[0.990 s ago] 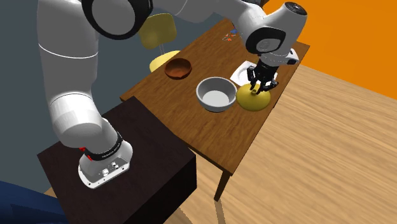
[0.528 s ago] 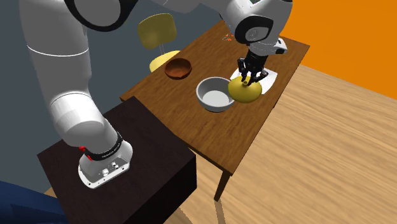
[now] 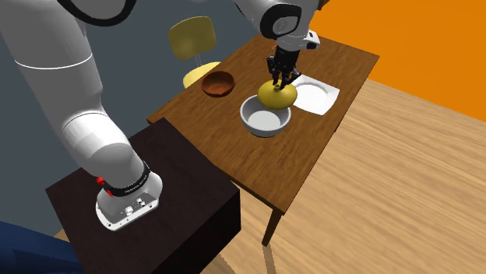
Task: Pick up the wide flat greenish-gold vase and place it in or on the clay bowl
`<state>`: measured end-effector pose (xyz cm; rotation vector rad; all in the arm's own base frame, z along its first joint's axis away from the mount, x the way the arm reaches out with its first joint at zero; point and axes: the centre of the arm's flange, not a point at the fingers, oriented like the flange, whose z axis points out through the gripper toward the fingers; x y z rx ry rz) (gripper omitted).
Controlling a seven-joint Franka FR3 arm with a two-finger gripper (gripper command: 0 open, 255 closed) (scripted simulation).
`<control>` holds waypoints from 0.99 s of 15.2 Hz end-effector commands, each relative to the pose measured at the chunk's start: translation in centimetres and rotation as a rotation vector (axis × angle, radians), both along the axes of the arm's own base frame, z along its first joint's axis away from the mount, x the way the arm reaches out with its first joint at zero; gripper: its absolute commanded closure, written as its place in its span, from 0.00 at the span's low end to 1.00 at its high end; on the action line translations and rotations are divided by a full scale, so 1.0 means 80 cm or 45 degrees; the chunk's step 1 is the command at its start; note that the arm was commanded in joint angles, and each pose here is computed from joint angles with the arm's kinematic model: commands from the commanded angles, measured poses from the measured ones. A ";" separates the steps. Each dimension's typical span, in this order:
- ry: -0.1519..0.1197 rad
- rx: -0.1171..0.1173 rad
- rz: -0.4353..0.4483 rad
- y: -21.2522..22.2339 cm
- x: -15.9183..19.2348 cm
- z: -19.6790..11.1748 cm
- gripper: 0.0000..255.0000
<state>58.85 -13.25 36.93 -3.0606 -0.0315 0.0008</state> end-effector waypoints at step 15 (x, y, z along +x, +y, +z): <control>-0.001 -0.001 -0.002 0.264 -0.016 0.025 1.00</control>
